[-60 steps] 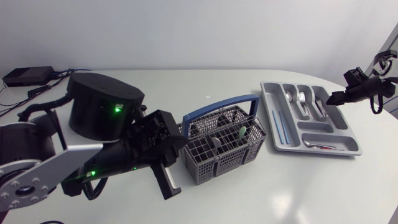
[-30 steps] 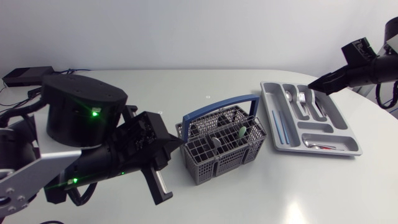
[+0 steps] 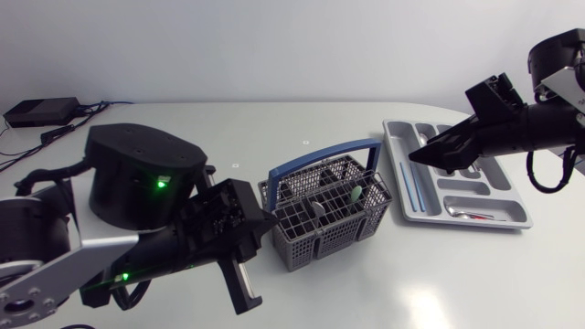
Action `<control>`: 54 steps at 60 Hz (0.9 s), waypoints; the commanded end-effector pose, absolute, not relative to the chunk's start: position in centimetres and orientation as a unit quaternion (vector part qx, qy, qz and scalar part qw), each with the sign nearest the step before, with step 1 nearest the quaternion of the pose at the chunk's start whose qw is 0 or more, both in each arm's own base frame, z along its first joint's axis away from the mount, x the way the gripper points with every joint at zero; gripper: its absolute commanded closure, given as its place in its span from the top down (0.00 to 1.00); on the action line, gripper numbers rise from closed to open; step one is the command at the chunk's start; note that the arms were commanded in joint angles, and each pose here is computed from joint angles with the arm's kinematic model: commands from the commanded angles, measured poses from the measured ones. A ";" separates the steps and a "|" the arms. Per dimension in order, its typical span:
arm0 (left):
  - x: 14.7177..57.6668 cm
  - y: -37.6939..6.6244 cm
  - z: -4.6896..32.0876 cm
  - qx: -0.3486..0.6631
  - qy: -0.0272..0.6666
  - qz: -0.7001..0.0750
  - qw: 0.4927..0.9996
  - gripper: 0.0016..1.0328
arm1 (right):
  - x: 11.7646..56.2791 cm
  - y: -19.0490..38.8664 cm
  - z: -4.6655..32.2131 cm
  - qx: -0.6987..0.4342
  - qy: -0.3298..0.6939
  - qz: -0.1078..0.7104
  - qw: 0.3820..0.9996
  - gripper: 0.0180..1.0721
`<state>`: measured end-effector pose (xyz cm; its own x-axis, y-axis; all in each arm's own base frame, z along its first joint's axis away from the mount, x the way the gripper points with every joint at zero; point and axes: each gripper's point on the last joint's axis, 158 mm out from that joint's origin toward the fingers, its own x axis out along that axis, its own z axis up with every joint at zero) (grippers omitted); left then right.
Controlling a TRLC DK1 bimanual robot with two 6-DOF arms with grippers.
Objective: Unload the cutlery basket into the drawer organizer.
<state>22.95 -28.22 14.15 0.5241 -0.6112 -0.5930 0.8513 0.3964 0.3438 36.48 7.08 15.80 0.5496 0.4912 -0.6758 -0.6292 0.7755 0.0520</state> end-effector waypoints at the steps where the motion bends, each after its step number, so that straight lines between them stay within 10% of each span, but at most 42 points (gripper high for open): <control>1: 22.9 -29.2 14.5 0.307 0.186 -0.457 0.814 0.07 | 34.7 8.3 14.6 -0.081 0.371 0.333 0.863 0.79; 54: 22.9 -30.8 15.0 0.322 0.180 -0.469 0.802 0.07 | 31.2 14.0 14.4 0.087 0.515 0.286 0.804 0.78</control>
<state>23.12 -30.57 14.98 0.5042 -0.6307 -0.5900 0.8636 0.3649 0.3479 30.85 13.60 14.05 0.3198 0.5535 -0.7690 -0.4448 0.8043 0.3940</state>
